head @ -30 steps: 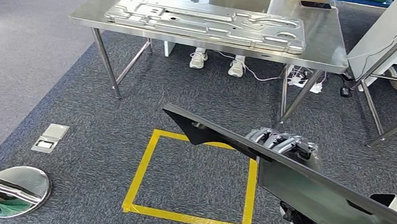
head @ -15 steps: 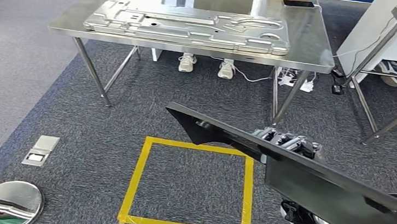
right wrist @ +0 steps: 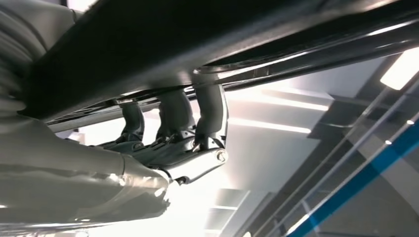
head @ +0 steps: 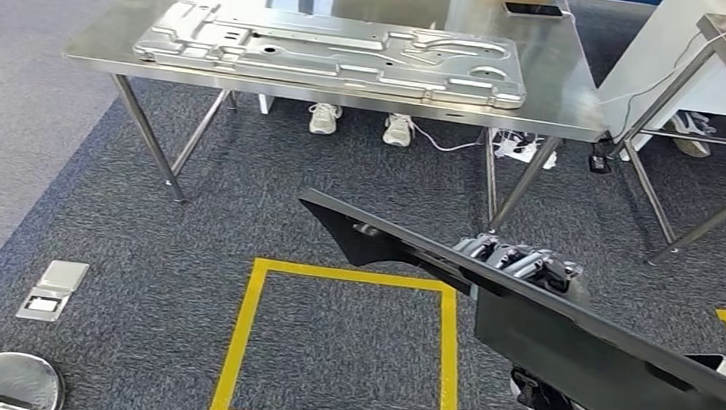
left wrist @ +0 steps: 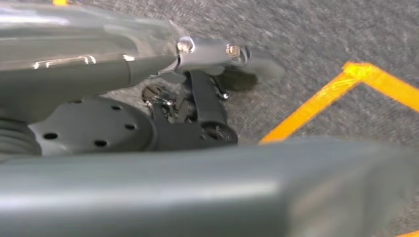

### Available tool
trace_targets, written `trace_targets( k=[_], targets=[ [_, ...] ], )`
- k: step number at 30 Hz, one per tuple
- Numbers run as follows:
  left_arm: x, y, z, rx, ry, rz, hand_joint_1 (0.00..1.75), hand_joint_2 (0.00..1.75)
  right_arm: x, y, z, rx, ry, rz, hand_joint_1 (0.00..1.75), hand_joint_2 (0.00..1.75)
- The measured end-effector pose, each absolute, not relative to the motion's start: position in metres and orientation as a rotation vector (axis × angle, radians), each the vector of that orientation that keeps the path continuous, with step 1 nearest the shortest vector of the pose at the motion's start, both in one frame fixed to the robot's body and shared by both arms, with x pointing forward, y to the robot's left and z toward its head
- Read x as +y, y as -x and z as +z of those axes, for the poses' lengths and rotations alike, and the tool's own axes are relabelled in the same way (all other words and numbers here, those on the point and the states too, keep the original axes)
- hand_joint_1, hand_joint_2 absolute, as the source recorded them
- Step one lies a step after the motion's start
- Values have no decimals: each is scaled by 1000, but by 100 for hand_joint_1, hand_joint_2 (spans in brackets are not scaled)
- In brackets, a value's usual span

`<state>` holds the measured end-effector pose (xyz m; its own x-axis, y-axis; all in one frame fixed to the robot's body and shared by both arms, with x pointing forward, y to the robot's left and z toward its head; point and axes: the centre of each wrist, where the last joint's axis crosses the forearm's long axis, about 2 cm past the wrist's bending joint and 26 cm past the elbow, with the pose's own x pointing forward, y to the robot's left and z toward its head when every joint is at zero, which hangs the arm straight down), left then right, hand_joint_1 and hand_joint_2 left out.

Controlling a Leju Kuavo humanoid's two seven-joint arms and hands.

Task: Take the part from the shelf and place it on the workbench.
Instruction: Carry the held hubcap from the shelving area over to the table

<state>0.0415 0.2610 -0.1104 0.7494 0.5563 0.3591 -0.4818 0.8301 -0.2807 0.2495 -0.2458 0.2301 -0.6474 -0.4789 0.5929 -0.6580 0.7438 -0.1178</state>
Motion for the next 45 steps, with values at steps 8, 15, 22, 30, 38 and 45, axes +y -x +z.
trace_targets(
  k=[8, 15, 22, 30, 38, 45],
  targets=[
    [261, -41, -110, -447, 178, 570, 0, 175, -250, -250, 229, -2399, -843, 437, 175, 175],
    [262, -43, -110, -453, 180, 570, 0, 175, -252, -250, 228, -2400, -845, 439, 175, 175],
    [262, -40, -111, -442, 170, 570, 0, 175, -252, -248, 228, -2399, -850, 439, 175, 175],
    [264, -38, -111, -435, 159, 571, 0, 175, -253, -246, 228, -2408, -850, 440, 175, 175],
    [262, -38, -111, -433, 160, 571, 0, 175, -254, -245, 226, -2403, -844, 438, 175, 175],
    [262, -41, -111, -433, 162, 568, 0, 175, -254, -243, 224, -2399, -840, 441, 175, 175]
  ],
)
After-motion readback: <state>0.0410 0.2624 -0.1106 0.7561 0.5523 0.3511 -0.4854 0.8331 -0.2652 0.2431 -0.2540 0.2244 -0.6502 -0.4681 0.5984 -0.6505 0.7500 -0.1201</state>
